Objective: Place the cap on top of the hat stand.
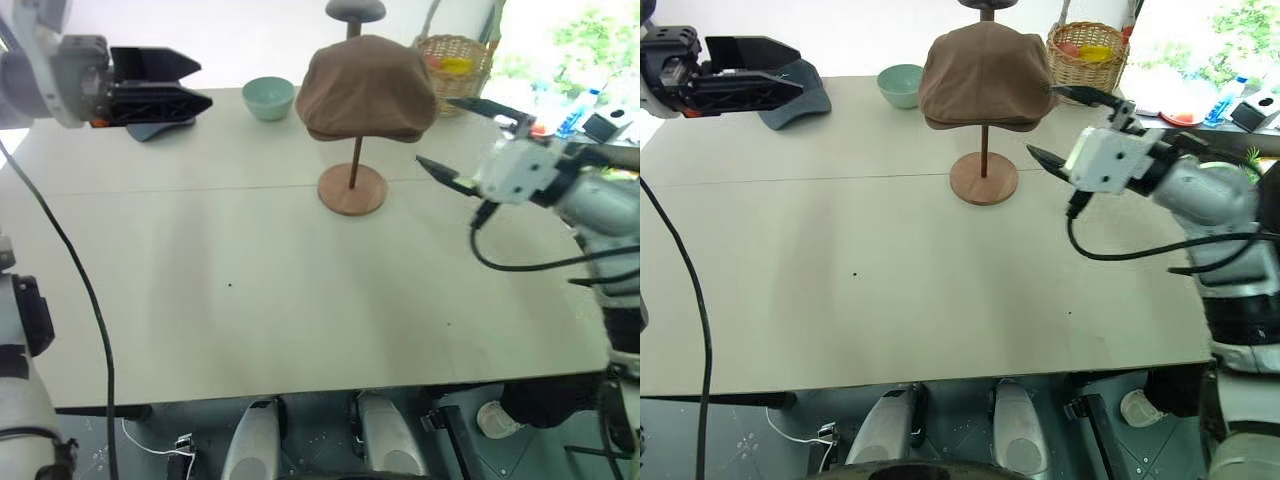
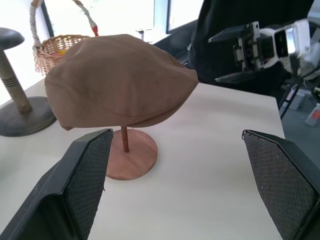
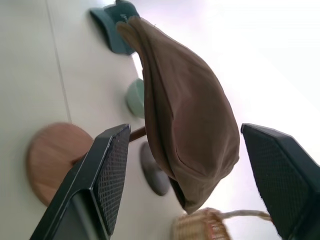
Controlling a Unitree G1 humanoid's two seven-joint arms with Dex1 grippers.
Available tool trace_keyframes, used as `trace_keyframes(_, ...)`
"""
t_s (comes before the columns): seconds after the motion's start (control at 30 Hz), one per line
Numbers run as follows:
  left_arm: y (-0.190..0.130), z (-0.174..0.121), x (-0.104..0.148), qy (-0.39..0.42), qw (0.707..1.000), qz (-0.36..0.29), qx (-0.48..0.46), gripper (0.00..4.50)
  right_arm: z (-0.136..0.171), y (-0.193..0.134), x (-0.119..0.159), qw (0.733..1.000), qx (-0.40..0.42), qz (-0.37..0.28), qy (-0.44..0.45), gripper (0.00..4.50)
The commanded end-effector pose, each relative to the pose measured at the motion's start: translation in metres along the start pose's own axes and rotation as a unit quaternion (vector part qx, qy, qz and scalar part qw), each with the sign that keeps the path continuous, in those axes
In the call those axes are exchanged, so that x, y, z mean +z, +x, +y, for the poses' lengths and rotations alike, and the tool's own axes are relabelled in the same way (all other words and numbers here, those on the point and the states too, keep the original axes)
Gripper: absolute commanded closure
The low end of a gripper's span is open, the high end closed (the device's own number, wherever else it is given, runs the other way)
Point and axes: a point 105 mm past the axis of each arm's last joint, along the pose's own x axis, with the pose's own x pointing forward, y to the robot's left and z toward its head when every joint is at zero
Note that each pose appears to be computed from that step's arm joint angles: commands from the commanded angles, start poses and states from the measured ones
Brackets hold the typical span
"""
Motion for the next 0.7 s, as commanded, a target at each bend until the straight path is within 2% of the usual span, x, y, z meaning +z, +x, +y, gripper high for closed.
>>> trace_keyframes(0.03, -0.004, 0.000, 0.010, 0.025, 1.000, -0.009, 0.004, 0.17, -0.018, -0.038, 0.016, 0.982, 0.071, 0.004, 0.177, 0.89)
trace_keyframes(0.13, -0.004, 0.004, 0.009, 0.026, 1.000, -0.011, 0.006, 0.17, -0.040, -0.055, 0.013, 0.963, 0.079, 0.011, 0.256, 0.89)
trace_keyframes(0.23, -0.004, 0.007, 0.008, 0.028, 1.000, -0.011, 0.008, 0.17, -0.051, -0.061, 0.009, 0.948, 0.091, 0.025, 0.304, 0.04)
trace_keyframes(0.33, -0.007, 0.006, 0.005, 0.033, 0.999, -0.002, 0.007, 0.17, -0.052, -0.067, 0.005, 0.933, 0.140, 0.041, 0.329, 0.04)
trace_keyframes(0.43, -0.010, 0.001, 0.003, 0.036, 0.999, 0.007, -0.001, 0.17, -0.057, -0.065, -0.004, 0.923, 0.140, 0.050, 0.355, 0.04)
trace_keyframes(0.7, -0.017, -0.007, 0.000, 0.043, 0.999, 0.022, -0.006, 0.17, -0.062, -0.059, -0.012, 0.920, 0.143, 0.052, 0.360, 0.04)
